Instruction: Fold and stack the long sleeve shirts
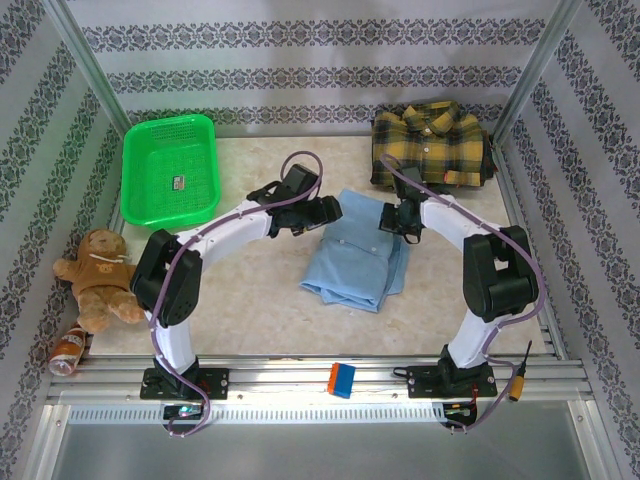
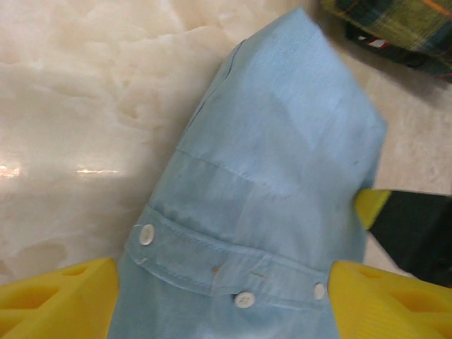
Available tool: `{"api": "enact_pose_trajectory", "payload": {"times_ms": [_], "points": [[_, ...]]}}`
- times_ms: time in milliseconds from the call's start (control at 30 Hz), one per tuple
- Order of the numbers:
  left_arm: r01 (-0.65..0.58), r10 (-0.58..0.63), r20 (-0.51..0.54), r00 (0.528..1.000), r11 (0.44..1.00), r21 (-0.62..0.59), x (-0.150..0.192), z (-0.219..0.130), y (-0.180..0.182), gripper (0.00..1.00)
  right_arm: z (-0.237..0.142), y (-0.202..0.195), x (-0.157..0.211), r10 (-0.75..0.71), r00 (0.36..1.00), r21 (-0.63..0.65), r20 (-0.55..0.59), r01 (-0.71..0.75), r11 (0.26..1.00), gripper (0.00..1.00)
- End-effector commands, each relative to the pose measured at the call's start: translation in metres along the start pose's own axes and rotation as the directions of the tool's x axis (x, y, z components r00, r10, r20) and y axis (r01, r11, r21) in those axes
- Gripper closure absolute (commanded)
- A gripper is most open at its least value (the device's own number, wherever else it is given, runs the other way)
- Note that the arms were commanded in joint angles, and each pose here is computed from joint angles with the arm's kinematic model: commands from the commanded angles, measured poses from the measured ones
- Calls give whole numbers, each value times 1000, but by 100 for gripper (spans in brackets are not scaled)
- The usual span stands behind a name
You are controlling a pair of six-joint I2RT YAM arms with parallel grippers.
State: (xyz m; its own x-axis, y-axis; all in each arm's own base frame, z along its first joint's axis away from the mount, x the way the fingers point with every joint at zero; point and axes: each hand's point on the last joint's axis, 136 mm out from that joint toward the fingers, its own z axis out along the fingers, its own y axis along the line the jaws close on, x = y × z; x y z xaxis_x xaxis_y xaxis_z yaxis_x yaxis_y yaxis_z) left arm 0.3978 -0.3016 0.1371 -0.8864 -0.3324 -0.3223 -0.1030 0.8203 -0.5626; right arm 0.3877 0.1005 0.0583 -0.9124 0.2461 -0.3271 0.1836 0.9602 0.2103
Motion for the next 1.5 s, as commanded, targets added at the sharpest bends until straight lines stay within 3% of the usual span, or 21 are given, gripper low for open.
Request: {"api": "enact_pose_trajectory", "payload": {"times_ms": [0,267,633,867,1033,1133,1300,1467], "points": [[9,-9,6,1000,1000,10,10,7,-22,26,-9,-11,-1,37,998,25,54,-38,999,100],[14,-15,-9,1000,995,-94,46,20,-2,39,-9,-42,25,84,996,106,44,-88,990,100],[-17,11,-33,999,987,-158,99,52,41,44,-6,-73,63,182,983,193,38,-186,963,100],[-57,53,-22,998,979,-194,106,49,58,45,-17,-88,74,250,967,214,39,-253,944,100],[-90,91,1,996,992,-85,94,31,21,36,-60,-77,58,249,962,106,111,-260,960,71],[-98,99,37,994,995,-21,82,6,-3,31,-97,-54,41,211,964,-22,160,-210,977,63],[-153,153,51,987,988,0,68,-29,-27,27,-125,14,20,167,979,-336,112,-121,934,64],[-190,195,-49,980,977,94,88,-19,-41,32,-96,65,0,115,993,-460,-3,-103,882,88]]}}
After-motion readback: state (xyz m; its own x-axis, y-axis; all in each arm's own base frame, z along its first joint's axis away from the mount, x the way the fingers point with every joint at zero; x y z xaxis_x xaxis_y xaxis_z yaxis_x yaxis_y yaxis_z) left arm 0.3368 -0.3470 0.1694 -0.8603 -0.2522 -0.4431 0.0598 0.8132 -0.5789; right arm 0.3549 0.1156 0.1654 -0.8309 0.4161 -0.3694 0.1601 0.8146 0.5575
